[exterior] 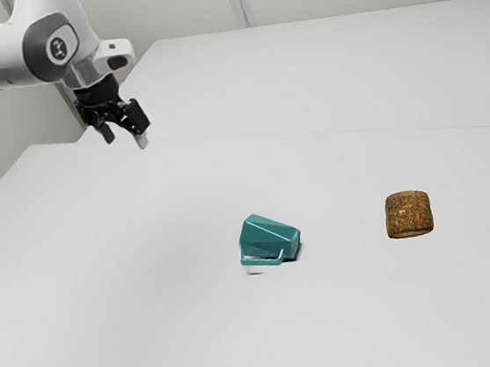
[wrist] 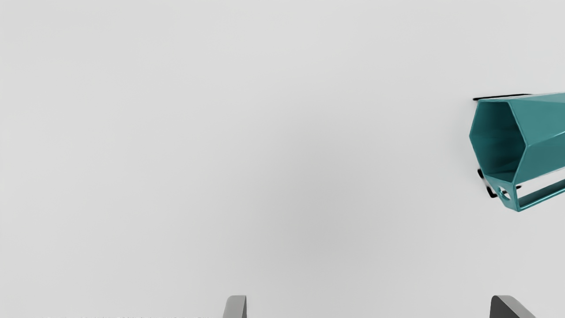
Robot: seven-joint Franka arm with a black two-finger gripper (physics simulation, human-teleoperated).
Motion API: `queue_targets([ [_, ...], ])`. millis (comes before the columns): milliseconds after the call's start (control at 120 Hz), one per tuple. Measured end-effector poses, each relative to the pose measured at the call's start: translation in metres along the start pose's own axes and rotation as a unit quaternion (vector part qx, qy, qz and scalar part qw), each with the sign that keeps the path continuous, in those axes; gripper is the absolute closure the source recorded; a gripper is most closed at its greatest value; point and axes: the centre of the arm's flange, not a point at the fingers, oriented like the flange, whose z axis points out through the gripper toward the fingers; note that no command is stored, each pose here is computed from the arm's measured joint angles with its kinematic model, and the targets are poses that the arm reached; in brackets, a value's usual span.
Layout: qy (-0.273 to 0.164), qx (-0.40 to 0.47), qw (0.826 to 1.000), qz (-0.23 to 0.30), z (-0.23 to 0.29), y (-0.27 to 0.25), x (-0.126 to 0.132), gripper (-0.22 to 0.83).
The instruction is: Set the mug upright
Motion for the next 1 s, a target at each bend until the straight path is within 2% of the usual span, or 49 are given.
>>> queue_targets([
  [200, 0.016, 0.004, 0.999, -0.031, 0.021, -0.041, -0.019, 0.00],
  [300, 0.051, -0.013, 0.998, -0.015, 0.041, -0.051, -0.048, 0.00],
  [358, 0.084, -0.057, 0.995, -0.014, 0.055, -0.061, -0.068, 0.00],
  [417, 0.128, -0.129, 0.983, -0.035, 0.073, -0.082, -0.087, 0.00],
  [483, 0.180, -0.212, 0.958, -0.067, 0.104, -0.109, -0.111, 0.00],
  [542, 0.220, -0.249, 0.940, -0.071, 0.123, -0.121, -0.123, 0.00],
  [633, 0.268, -0.269, 0.924, -0.052, 0.141, -0.135, -0.130, 0.00],
  [733, 0.288, -0.288, 0.912, -0.053, 0.192, -0.157, -0.135, 0.00],
  [817, 0.317, -0.297, 0.900, -0.031, 0.212, -0.163, -0.138, 0.00],
  [1000, 0.345, -0.317, 0.882, 0.052, 0.266, -0.128, -0.112, 0.00],
])
